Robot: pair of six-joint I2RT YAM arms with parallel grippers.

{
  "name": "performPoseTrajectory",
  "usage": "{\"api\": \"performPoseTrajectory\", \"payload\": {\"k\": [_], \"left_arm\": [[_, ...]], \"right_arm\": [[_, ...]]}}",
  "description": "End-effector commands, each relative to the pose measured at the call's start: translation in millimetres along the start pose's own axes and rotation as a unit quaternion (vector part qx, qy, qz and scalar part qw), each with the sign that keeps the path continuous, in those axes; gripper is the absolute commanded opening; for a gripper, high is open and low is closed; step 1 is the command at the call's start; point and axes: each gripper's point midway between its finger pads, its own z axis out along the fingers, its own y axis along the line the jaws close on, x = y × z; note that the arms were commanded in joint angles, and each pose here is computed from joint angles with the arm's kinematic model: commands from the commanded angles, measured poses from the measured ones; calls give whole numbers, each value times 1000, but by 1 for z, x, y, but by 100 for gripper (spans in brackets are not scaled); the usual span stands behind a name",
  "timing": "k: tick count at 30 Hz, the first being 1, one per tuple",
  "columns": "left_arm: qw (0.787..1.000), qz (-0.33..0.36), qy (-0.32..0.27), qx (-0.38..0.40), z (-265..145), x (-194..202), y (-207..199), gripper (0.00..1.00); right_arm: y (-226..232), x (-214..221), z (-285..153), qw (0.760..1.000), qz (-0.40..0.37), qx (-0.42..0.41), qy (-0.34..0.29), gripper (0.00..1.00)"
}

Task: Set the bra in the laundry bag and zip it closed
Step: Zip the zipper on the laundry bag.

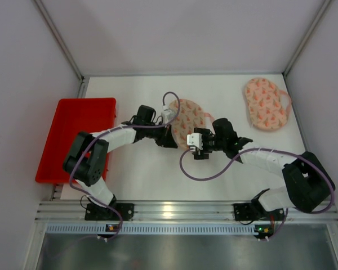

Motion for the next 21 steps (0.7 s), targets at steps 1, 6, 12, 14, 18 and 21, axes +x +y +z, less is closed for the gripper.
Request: {"api": "performPoseTrajectory", "payload": {"k": [1, 6, 12, 14, 18, 21], "left_arm": [[1000, -1, 2, 22, 10, -4, -38, 0], [998, -57, -13, 18, 17, -10, -39, 0], [996, -84, -21, 35, 20, -18, -45, 0], [995, -88, -19, 35, 21, -17, -45, 0], [995, -94, -19, 30, 23, -15, -40, 0], [994, -100, -24, 33, 24, -15, -41, 0]], "right_arm": [[-20, -43, -16, 998, 2, 22, -50, 76], [-3, -48, -13, 998, -4, 7, -55, 68], [-1, -33, -4, 999, -15, 11, -40, 57], [-4, -32, 1, 999, -16, 10, -38, 55], [-8, -39, 6, 999, 4, 5, -39, 57], [-6, -49, 8, 999, -15, 5, -46, 55]]}}
